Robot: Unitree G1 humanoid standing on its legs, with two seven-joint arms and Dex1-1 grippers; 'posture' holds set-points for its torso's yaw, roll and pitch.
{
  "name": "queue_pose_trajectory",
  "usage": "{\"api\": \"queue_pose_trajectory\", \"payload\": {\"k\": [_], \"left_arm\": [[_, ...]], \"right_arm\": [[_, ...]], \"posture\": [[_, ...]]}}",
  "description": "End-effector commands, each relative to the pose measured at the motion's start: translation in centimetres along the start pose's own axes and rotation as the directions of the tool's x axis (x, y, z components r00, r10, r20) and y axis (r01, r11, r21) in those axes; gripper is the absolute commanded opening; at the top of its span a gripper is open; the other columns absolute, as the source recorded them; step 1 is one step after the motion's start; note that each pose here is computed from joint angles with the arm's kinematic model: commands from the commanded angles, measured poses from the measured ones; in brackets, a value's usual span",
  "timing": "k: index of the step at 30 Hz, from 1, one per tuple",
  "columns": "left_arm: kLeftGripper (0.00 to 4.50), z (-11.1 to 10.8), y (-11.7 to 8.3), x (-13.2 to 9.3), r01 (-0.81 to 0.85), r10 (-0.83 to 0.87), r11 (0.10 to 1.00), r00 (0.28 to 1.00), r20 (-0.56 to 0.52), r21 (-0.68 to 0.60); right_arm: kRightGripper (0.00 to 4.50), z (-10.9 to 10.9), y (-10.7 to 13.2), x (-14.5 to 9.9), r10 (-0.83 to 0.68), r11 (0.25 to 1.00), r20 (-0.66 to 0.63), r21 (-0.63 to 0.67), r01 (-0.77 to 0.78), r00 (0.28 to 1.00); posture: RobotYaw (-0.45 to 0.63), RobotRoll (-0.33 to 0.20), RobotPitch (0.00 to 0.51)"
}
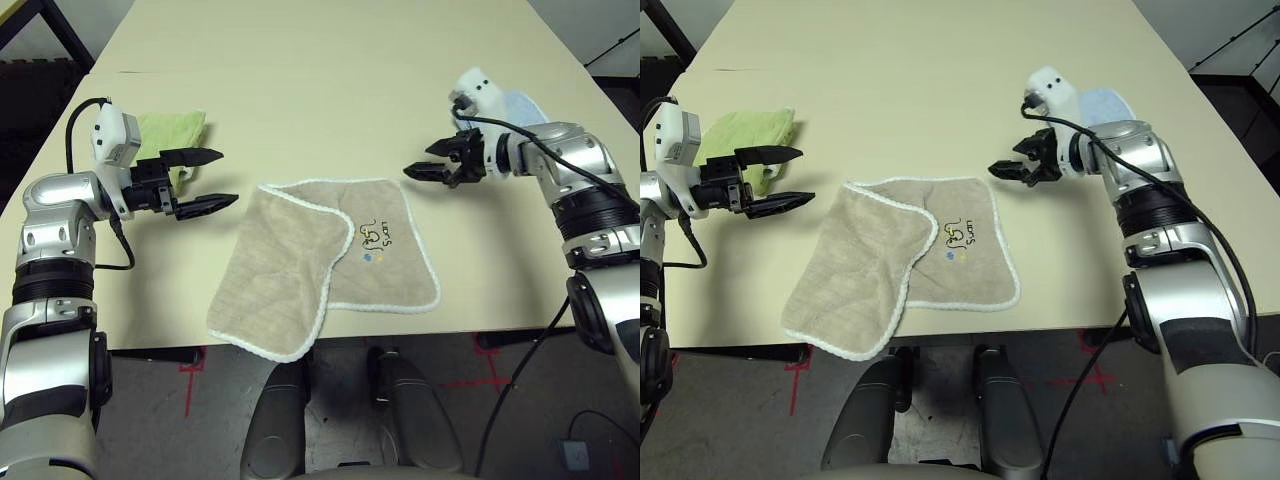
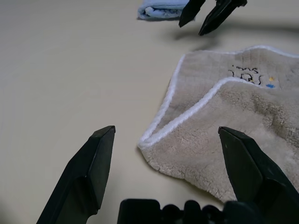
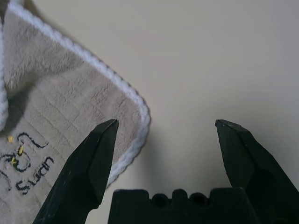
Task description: Fold the towel and set it aside.
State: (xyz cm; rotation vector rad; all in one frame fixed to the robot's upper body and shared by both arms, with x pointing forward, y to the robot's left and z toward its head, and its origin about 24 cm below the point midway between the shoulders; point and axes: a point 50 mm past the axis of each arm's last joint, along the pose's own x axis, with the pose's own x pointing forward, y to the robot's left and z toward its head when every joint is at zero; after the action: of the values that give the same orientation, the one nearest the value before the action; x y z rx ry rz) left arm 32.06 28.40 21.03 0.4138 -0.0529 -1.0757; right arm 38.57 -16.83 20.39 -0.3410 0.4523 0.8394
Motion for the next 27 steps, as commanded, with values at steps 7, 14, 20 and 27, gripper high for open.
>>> {"api": "queue_pose_trajectory", "payload": {"k": [7,14,20,27], "left_arm": [[4.48,-0.3,-0.3,-0.1,0.006,-0.006,1.0,1.0,-0.005,-0.012],[4.48,-0.3,-0.2,-0.2,0.006,-0.006,1.0,1.0,-0.012,-0.017],[4.48,-0.4,-0.2,-0.3,0.005,-0.006,1.0,1.0,-0.02,-0.022],[4.5,-0.6,-0.3,-0.4,0.003,-0.004,1.0,1.0,-0.028,-0.027]], "right_arm": [[4.5,0.2,1.0,1.5,0.02,0.997,-0.067,-0.076,-0.025,0.998],[4.5,0.3,1.8,2.9,0.022,0.993,-0.102,-0.117,-0.034,0.995],[4.5,0.0,1.8,3.4,0.009,0.993,-0.126,-0.117,-0.024,0.992],[2.55,-0.3,1.8,3.7,0.018,0.995,-0.143,-0.095,-0.031,0.99]], "posture": [[0.04,0.0,0.24],[0.04,0.0,0.243],[0.04,0.0,0.247],[0.05,0.0,0.25]]}}
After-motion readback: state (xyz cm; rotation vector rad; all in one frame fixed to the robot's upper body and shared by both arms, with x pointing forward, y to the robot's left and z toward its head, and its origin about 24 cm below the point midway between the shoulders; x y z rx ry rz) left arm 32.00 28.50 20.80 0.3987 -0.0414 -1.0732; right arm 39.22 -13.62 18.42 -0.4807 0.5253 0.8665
